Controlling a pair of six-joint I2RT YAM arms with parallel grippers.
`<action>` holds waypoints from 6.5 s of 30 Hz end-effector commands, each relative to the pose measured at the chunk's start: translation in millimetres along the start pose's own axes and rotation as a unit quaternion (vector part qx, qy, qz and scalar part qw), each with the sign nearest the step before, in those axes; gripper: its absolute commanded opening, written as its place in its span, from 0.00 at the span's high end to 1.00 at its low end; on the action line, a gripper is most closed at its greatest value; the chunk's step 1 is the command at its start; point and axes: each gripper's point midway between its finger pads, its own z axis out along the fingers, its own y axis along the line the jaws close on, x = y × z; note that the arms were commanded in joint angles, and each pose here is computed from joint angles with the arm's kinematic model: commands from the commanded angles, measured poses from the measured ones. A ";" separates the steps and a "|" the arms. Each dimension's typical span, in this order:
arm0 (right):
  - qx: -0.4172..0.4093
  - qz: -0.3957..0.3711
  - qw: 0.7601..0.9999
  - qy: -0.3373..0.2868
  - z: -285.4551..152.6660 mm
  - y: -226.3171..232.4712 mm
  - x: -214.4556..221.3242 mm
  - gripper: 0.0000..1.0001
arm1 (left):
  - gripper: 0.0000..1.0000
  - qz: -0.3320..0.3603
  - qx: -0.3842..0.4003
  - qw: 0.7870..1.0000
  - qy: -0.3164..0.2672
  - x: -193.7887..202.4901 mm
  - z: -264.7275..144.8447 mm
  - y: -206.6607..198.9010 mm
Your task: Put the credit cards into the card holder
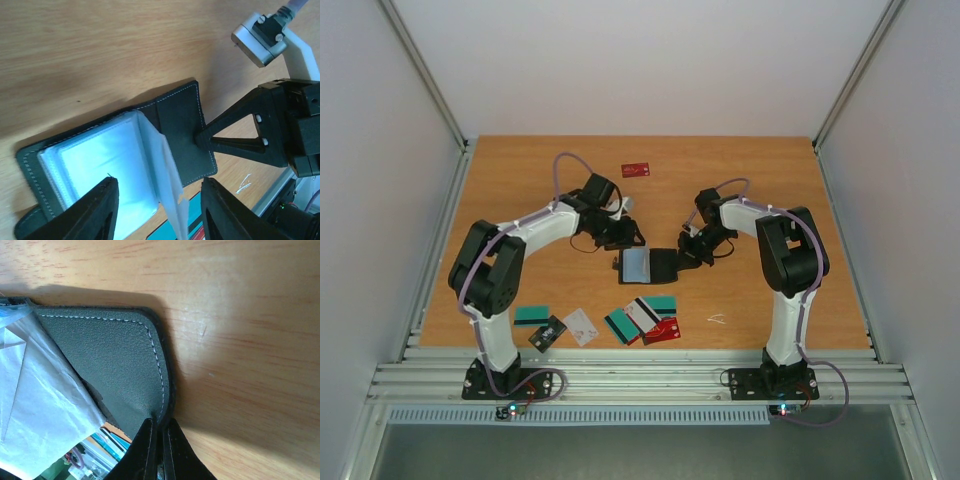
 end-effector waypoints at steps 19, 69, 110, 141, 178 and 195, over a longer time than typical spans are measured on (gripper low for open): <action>0.003 0.013 1.000 -0.011 -7.3 -1.3 -1.8 0.85 | 0.60 -0.007 0.065 0.997 0.049 4.7 58.7 -55.3; -0.159 -0.073 0.983 -0.055 -90.9 76.5 95.6 0.68 | 0.59 0.036 -0.076 0.996 -0.027 9.8 -48.3 -59.7; -0.153 -0.284 0.944 0.074 87.8 219.0 137.9 0.67 | 0.10 -0.365 -0.283 0.883 -0.082 266.6 -162.0 124.2; -0.113 -0.262 0.957 0.050 90.6 193.3 135.3 0.69 | 0.08 -0.529 -0.291 0.791 -0.104 290.1 -121.6 162.7; -0.123 -0.256 0.958 0.046 78.1 182.3 141.1 0.70 | 0.26 -0.530 -0.223 0.800 -0.172 277.6 -89.8 188.7; -0.128 -0.254 0.958 0.047 73.6 177.7 139.5 0.70 | 0.50 -0.506 -0.225 0.812 -0.182 267.2 -99.8 181.1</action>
